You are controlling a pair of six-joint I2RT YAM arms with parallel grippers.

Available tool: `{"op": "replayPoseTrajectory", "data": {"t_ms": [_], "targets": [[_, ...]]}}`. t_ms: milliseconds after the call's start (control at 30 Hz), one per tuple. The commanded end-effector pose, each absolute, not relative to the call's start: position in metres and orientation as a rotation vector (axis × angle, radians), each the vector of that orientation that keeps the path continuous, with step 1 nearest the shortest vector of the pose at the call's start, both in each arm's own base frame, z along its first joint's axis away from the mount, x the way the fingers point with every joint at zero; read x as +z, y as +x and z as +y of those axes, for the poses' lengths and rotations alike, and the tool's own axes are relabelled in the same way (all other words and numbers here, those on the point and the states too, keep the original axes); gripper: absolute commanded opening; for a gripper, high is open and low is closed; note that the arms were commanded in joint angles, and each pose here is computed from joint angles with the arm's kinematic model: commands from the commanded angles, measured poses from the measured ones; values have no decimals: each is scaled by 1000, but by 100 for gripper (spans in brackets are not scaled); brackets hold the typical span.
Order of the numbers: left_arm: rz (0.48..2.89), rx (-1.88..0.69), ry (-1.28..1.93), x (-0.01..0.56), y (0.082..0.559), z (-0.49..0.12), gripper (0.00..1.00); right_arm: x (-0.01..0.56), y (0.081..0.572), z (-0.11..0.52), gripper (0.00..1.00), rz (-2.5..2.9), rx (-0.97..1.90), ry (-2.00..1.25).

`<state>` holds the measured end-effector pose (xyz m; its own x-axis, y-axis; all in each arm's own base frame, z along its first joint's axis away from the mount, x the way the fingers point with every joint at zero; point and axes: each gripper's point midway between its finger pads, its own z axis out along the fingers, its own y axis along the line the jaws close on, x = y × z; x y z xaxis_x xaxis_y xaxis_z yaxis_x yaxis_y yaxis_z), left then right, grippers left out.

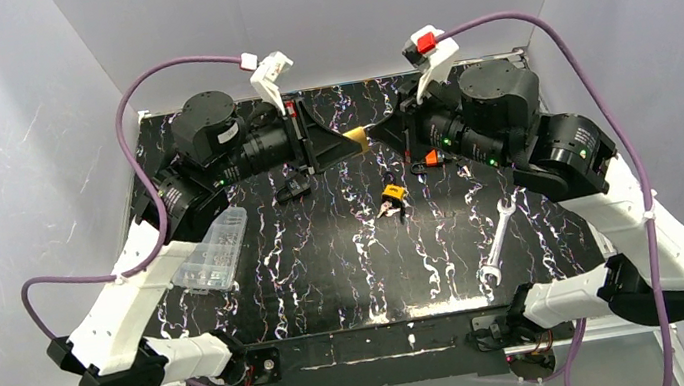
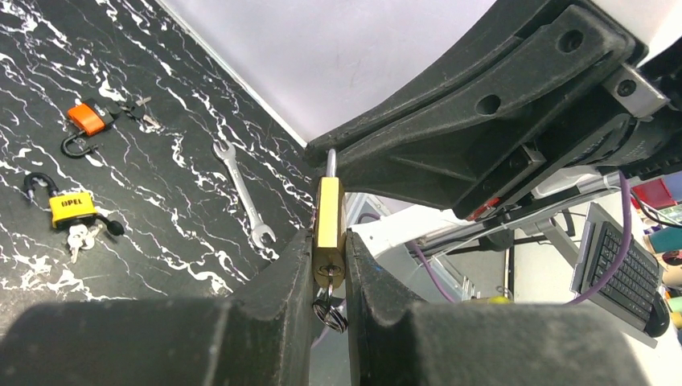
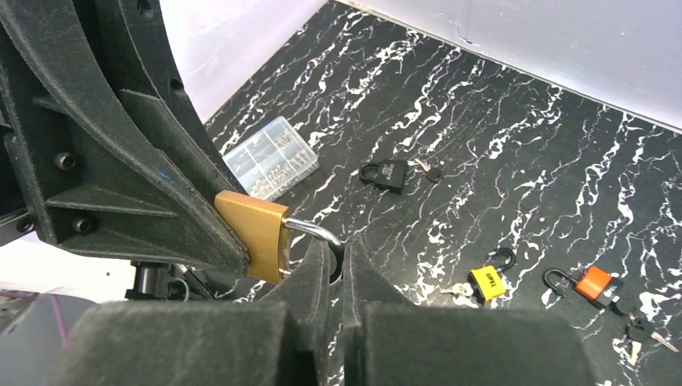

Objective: Lock with the key
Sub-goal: Lock the lock.

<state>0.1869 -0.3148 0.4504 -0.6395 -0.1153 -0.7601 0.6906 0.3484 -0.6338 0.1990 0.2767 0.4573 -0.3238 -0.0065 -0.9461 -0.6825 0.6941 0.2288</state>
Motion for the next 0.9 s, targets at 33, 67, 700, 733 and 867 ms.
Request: {"op": "replayPoseTrajectory", "data": {"t_ms": [33, 67, 700, 733, 867], "targets": [[1822, -1576, 723, 459, 144, -349, 0, 463, 169, 352, 1, 1708, 1024, -737], [1820, -1581, 728, 459, 143, -348, 0, 463, 167, 353, 1, 1705, 1033, -743], [1875, -1321, 909, 439, 137, -318, 0, 464, 135, 350, 1, 1625, 1148, -894], [1880, -1302, 908, 437, 139, -316, 0, 464, 133, 351, 1, 1625, 1153, -901], [1867, -1273, 886, 442, 145, -317, 0, 461, 124, 358, 1, 1623, 1171, -935]]}}
